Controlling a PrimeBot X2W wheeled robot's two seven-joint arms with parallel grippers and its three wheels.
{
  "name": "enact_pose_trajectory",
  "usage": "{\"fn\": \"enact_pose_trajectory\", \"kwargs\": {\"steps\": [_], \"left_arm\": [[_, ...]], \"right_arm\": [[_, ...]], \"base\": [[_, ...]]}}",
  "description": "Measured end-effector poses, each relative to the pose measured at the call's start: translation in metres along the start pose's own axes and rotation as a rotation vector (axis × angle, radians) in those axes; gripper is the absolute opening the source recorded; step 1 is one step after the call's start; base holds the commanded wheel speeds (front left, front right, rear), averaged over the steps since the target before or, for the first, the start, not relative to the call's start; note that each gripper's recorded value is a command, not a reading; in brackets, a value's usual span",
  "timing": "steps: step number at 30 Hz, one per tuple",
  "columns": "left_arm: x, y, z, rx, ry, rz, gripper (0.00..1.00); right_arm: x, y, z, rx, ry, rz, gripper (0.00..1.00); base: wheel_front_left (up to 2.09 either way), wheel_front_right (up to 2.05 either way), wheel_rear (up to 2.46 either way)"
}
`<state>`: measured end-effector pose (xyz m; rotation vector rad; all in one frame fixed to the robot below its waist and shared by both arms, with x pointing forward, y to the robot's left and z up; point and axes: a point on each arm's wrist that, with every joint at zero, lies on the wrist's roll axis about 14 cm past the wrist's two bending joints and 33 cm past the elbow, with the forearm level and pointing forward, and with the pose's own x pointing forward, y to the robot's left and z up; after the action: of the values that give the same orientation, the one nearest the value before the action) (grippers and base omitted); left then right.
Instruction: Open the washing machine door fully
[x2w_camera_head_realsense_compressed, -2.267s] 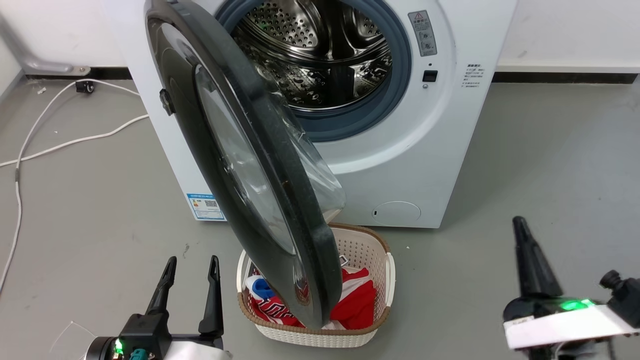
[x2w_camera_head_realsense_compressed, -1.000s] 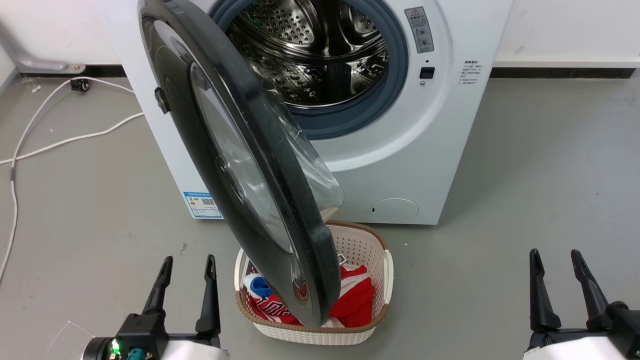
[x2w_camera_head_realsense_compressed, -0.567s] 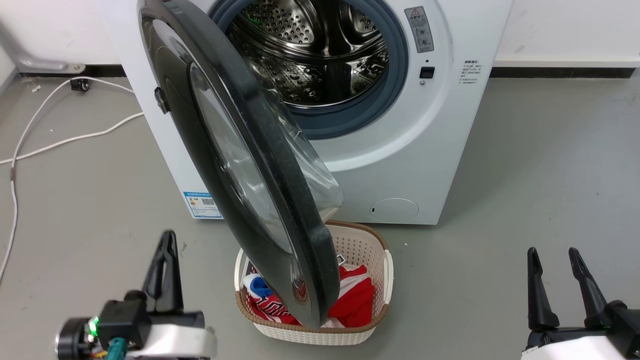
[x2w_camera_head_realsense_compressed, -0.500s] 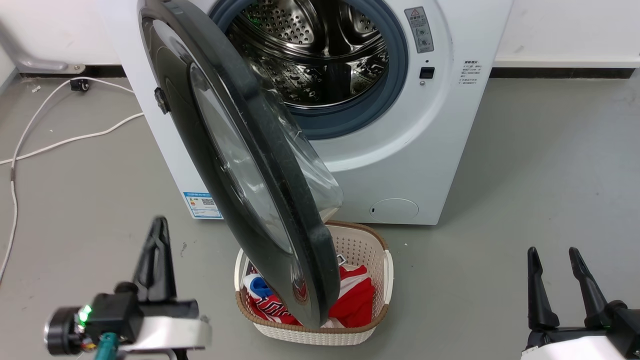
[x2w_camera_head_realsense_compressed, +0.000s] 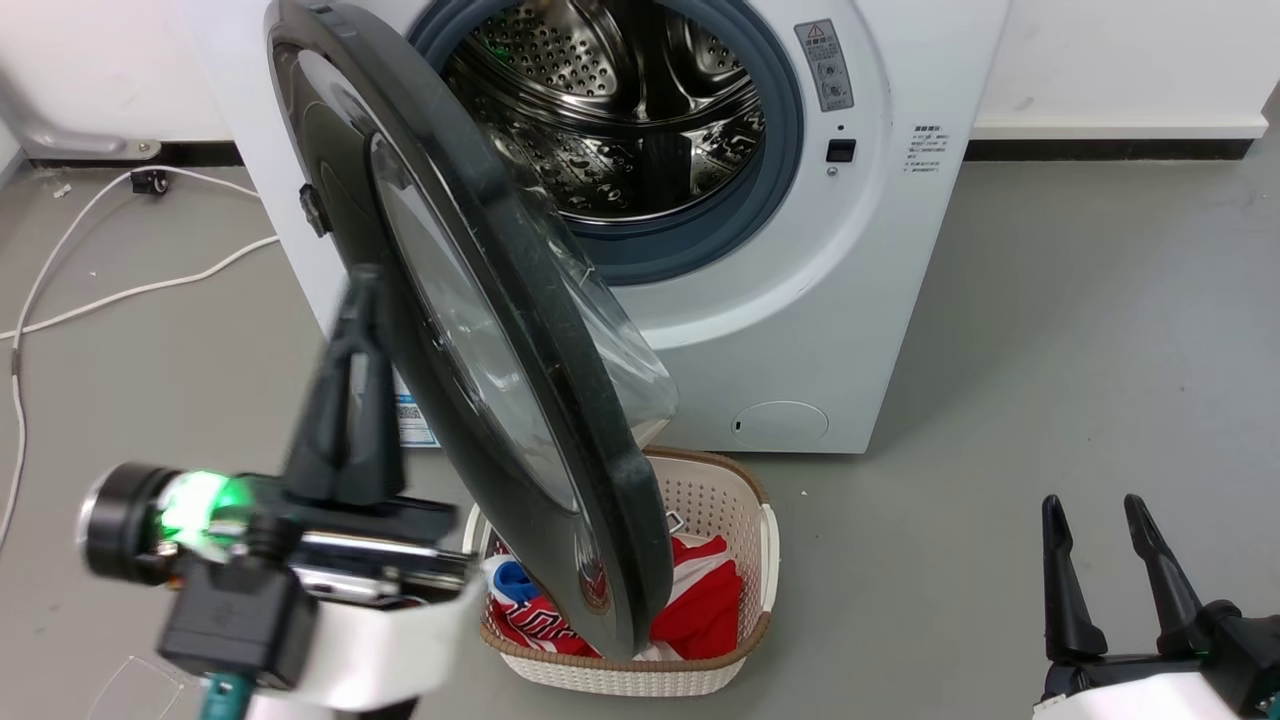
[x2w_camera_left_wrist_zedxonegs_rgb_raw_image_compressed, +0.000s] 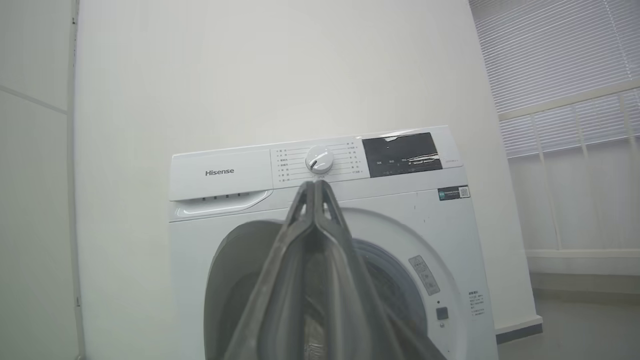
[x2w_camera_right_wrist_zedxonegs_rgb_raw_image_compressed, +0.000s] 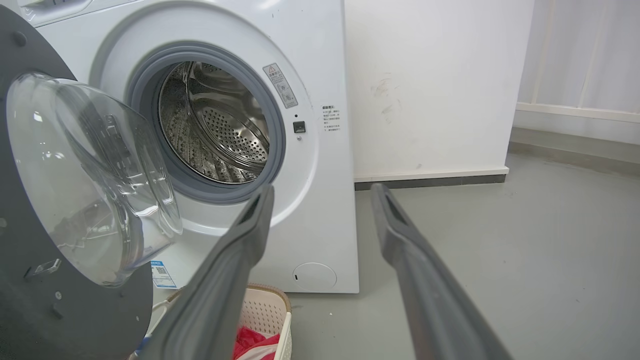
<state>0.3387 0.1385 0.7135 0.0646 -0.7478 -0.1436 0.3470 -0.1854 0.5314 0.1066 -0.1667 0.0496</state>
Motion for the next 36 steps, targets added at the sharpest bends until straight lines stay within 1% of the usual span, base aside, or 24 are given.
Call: {"fn": "enact_pose_trajectory", "kwargs": {"steps": [5,11,15,20,24,28,32,36], "left_arm": [[0.006,-0.045,0.020,-0.081,-0.066,-0.134,0.00],[0.003,-0.102,0.037,-0.197,-0.110,-0.304,0.00],[-0.004,-0.133,0.045,-0.260,-0.121,-0.400,0.00],[-0.019,-0.168,0.043,-0.333,-0.087,-0.509,0.00],[-0.032,-0.188,0.037,-0.366,-0.045,-0.566,0.00],[-0.046,-0.200,0.022,-0.390,0.024,-0.602,0.00],[-0.063,-0.208,0.000,-0.402,0.118,-0.626,0.00],[-0.074,-0.208,-0.022,-0.400,0.199,-0.627,0.00]], "right_arm": [[-0.001,0.000,0.002,0.000,-0.005,-0.001,1.00],[-0.002,0.000,0.003,0.000,-0.008,-0.002,1.00],[-0.003,-0.001,0.003,0.000,-0.009,-0.006,1.00],[-0.004,-0.002,0.003,-0.001,-0.009,-0.008,1.00],[-0.004,-0.002,0.003,-0.001,-0.008,-0.010,1.00],[-0.004,-0.002,0.002,-0.001,-0.006,-0.009,1.00],[-0.004,-0.002,0.001,0.000,-0.001,-0.008,1.00],[-0.003,-0.002,-0.002,0.000,0.007,-0.007,1.00]], "base": [[0.00,0.00,0.00],[0.00,0.00,0.00],[0.00,0.00,0.00],[0.00,0.00,0.00],[0.00,0.00,0.00],[0.00,0.00,0.00],[0.00,0.00,0.00],[0.00,0.00,0.00]]}}
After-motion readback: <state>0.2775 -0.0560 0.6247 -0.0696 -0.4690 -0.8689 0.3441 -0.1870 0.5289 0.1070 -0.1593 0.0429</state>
